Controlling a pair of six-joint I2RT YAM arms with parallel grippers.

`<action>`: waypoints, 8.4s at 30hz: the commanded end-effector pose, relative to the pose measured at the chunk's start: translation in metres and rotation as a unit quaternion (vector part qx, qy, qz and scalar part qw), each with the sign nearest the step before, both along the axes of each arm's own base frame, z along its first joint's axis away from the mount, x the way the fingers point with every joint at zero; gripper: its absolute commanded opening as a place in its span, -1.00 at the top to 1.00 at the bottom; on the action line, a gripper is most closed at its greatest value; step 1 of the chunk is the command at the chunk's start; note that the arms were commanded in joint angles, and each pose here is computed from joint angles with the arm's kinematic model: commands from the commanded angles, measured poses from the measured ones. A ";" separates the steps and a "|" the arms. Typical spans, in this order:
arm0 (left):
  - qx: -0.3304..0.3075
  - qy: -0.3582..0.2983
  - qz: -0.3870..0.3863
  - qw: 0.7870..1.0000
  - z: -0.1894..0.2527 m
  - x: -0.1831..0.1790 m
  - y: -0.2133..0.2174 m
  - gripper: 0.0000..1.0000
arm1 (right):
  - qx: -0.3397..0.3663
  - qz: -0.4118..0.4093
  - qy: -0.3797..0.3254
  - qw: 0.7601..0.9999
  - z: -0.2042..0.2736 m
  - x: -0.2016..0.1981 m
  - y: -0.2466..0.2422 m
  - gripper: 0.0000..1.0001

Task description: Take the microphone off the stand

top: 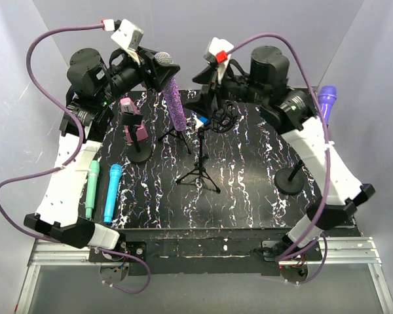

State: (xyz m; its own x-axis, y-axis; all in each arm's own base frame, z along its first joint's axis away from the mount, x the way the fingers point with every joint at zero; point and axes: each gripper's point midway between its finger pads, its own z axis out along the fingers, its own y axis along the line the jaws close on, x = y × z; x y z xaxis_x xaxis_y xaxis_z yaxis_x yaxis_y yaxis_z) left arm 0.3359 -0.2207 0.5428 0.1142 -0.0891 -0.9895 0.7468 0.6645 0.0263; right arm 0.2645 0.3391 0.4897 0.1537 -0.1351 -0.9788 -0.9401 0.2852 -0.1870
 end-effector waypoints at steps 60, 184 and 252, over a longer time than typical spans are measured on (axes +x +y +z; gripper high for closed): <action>0.090 -0.082 0.192 0.974 0.008 0.043 0.056 1.00 | 0.180 -0.103 0.077 0.975 0.049 0.004 -0.017 -0.67; 0.185 0.538 0.294 0.768 -0.370 -0.019 0.329 -0.25 | -0.036 -0.083 0.038 0.995 -0.039 -0.041 -0.064 -0.74; 0.167 0.010 -0.358 0.919 -0.174 -0.037 -0.077 1.00 | -0.106 -0.091 0.279 0.950 -0.198 -0.064 -0.117 -0.73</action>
State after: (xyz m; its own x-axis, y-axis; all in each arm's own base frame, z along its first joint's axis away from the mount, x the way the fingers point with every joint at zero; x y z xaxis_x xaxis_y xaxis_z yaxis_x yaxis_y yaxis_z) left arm 0.3041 -0.3164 0.3325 -0.0972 0.3004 -0.9488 0.9951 0.0101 -0.0988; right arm 0.2033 0.2122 0.2810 -0.4981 -0.3062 -0.8113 -0.7881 0.5500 0.2763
